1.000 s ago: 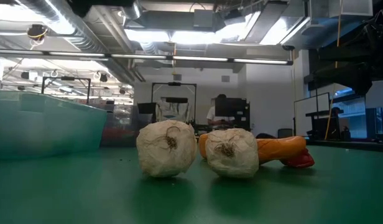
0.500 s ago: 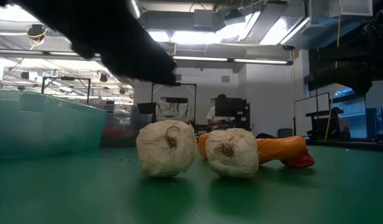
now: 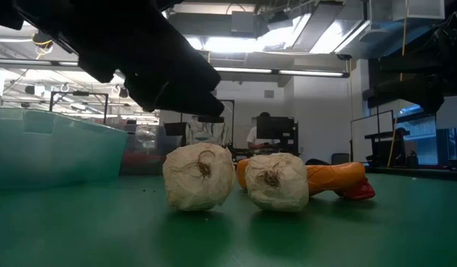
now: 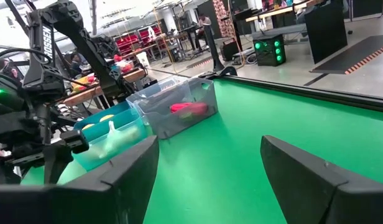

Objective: Sort produce into baskets
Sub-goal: Put the white garlic into the green bin

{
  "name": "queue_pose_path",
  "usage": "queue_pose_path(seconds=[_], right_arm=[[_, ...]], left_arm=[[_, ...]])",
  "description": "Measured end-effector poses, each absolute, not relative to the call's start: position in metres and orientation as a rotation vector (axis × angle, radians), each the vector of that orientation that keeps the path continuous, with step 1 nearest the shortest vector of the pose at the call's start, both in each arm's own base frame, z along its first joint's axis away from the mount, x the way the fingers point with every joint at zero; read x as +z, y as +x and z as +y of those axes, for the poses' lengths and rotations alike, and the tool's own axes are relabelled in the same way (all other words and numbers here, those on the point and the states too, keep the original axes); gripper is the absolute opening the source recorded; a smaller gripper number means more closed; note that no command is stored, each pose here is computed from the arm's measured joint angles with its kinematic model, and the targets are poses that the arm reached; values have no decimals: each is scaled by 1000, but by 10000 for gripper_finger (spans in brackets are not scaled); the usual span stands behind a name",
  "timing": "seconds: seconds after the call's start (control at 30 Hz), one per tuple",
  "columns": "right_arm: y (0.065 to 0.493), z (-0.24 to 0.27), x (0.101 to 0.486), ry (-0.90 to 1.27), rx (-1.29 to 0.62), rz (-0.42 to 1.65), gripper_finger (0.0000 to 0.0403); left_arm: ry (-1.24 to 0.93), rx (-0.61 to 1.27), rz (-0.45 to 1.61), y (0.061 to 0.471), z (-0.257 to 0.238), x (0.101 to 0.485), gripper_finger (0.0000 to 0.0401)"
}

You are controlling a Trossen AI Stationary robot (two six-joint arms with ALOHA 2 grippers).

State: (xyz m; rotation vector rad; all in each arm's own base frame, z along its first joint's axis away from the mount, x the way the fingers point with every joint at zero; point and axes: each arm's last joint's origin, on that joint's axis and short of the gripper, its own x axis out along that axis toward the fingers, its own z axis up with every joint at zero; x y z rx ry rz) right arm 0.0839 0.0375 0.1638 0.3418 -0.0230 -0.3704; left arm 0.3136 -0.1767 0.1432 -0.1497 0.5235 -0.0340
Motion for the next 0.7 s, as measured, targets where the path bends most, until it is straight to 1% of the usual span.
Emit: queue_pose_path(seconds=[0.27,0.5,0.7], right_arm=[[84,38,164,342,-370,-23,280],[84,38,164,342,-370,-23,280],[84,38,164,344,-368,-23,280]], left_arm=[[-140,-41,529,312,-179,142,235],[-129,-68,532,318,-185,114,235],[-134,-72,531,320,-186,104,235]])
